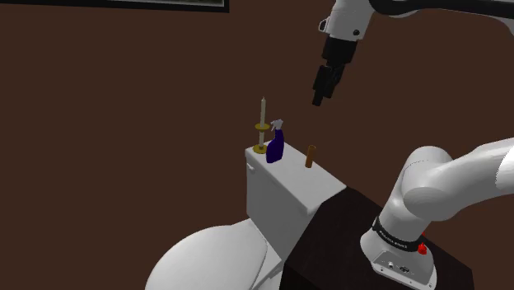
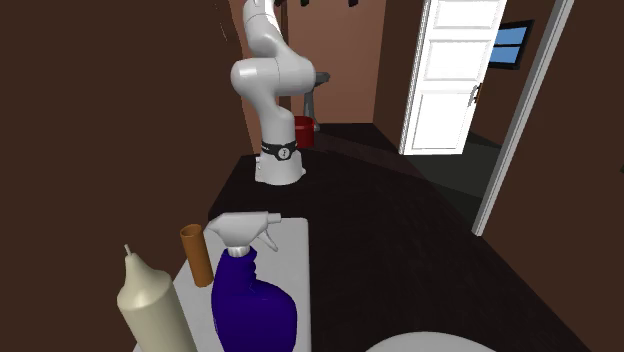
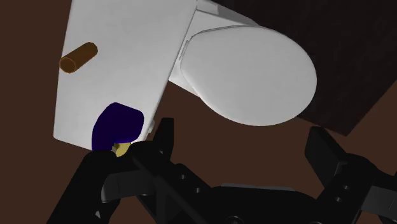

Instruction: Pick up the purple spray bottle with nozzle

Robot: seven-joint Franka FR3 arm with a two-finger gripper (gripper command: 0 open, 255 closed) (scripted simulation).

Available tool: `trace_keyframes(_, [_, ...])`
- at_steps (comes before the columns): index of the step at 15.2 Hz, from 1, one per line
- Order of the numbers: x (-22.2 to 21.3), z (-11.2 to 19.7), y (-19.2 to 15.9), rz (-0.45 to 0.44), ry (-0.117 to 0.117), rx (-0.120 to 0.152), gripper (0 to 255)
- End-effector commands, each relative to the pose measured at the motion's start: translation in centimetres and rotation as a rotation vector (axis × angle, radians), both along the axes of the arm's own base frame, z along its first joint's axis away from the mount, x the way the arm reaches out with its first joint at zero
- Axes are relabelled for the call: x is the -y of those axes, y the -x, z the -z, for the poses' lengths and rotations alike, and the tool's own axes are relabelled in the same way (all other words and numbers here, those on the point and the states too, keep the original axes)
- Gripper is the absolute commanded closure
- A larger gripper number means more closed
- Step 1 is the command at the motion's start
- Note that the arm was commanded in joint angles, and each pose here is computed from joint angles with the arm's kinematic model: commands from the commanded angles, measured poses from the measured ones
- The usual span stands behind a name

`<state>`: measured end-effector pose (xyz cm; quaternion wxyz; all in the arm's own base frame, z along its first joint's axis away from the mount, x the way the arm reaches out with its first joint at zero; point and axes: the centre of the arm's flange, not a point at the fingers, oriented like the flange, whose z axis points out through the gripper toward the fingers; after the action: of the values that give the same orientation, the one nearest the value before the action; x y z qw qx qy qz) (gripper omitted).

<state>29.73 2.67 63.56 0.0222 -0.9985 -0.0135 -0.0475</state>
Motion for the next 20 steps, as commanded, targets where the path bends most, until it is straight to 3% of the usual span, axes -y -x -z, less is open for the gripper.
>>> trace_keyframes(1, [0.0, 0.0, 0.0, 0.0, 0.0, 0.0, 0])
trace_keyframes(20, [19.0, 11.8, -15.5, -0.496, -0.088, -0.1, 0])
